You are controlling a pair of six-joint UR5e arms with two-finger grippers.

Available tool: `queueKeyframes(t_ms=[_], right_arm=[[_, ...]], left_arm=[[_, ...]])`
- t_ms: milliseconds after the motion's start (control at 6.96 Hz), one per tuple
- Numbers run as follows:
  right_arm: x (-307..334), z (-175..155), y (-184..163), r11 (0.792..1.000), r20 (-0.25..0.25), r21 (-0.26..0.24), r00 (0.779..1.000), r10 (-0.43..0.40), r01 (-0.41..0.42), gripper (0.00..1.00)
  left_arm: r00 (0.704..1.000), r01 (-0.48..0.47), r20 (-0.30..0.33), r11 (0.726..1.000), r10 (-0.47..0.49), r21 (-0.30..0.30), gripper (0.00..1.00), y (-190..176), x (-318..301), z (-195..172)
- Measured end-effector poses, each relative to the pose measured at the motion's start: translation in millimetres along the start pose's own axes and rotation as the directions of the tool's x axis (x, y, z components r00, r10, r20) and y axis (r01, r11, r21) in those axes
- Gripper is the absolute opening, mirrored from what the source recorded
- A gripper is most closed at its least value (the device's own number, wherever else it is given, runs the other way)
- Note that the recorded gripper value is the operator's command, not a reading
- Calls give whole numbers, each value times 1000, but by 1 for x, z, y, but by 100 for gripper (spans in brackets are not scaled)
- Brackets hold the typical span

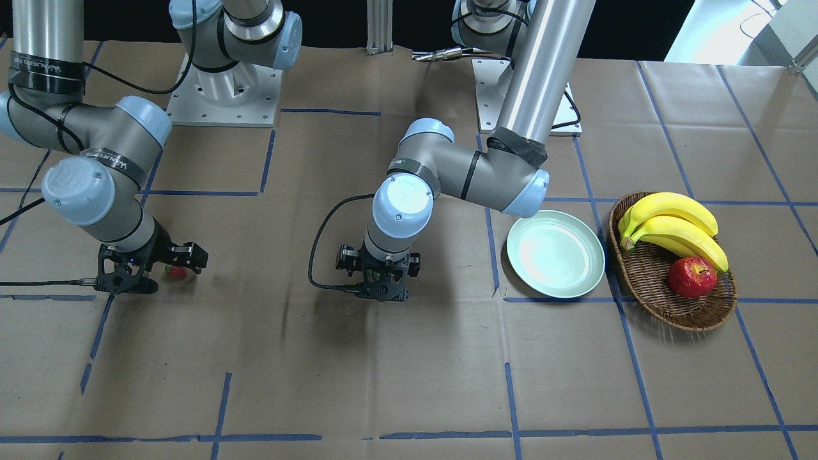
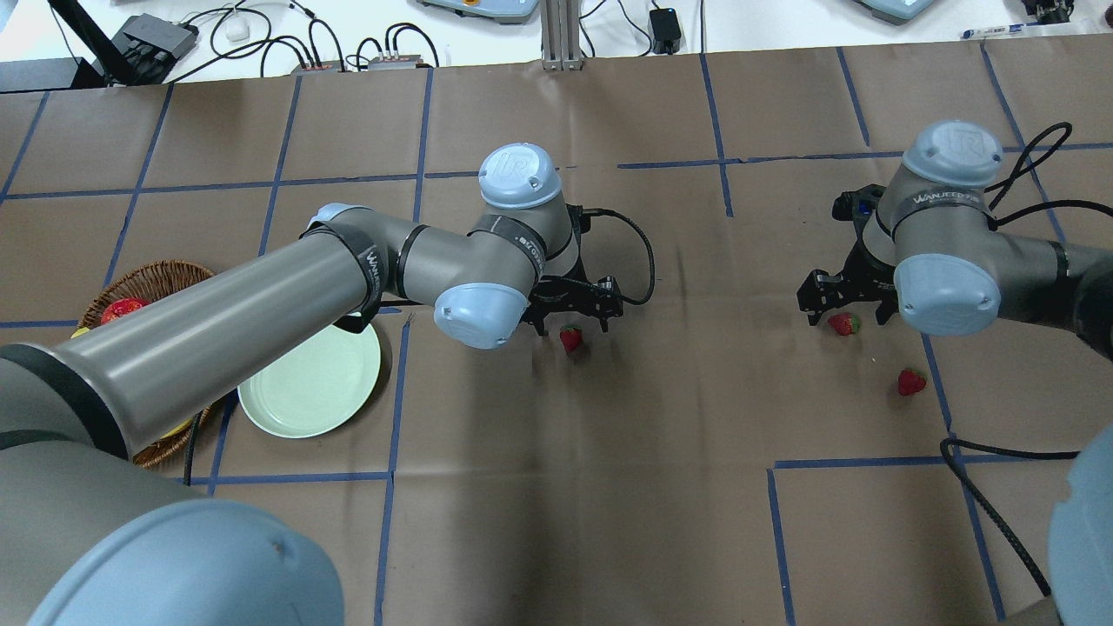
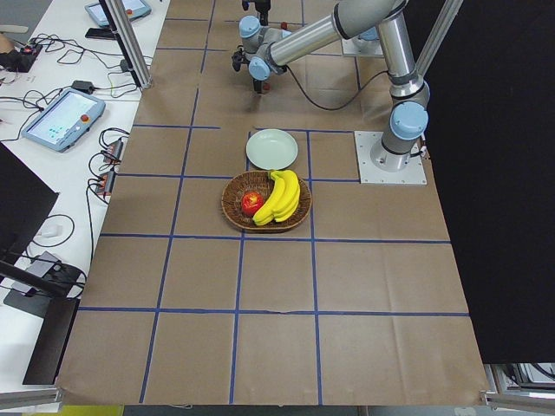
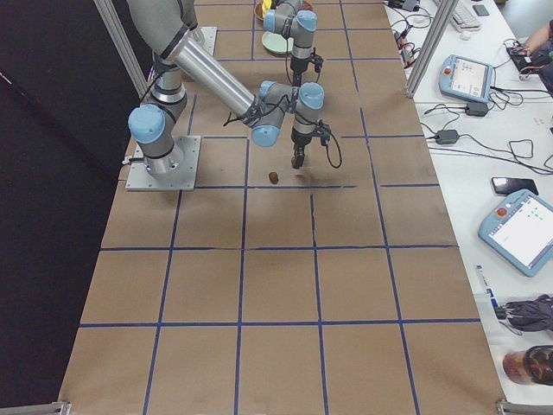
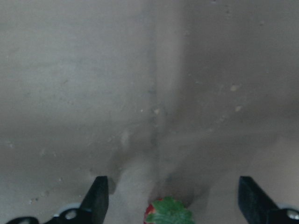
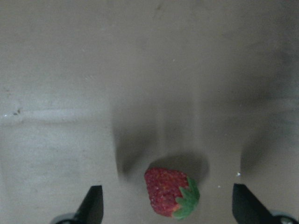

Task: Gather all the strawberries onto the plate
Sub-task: 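Grasp the center strawberry with the left gripper while the right grasps another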

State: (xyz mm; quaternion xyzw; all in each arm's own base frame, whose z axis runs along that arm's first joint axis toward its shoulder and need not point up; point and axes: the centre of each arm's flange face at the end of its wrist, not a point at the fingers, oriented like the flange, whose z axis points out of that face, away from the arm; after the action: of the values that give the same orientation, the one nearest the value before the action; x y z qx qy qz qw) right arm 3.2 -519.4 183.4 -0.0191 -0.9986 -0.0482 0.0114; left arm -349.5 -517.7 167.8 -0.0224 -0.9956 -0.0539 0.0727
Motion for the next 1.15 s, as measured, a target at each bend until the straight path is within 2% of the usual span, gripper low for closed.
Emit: queueKeyframes(t_ms=[144,287,574,718,862,1149], right_arm=[[0,2,0,1000,1,-6,1000,-1,1,54],[0,3,0,1000,1,-8,1000,-2,2,44],[0,2,-1,1000,1,-7,1000,-5,5,11],[0,1,-2,1000,0,-6,1000,-6,6,5],[1,0,-2,1000,-3,-3,1000,-6,6,5],[3,-27,-4,1000,-13,16,1000,-2,2,5]], left_arm=[[1000,9,1,1000,-9,-10,85,10,-7,0],[1000,16,-1,1000,-16,-10,84,12,-12,-2],[1000,21,-10,1000,-20,4,84,4,-10,-8],[1000,24,-14,1000,-24,9,76,-1,-8,-10],[1000,28,-14,1000,-28,12,60,-4,-7,-10],[1000,30,-11,1000,-30,5,48,-2,-6,-6]])
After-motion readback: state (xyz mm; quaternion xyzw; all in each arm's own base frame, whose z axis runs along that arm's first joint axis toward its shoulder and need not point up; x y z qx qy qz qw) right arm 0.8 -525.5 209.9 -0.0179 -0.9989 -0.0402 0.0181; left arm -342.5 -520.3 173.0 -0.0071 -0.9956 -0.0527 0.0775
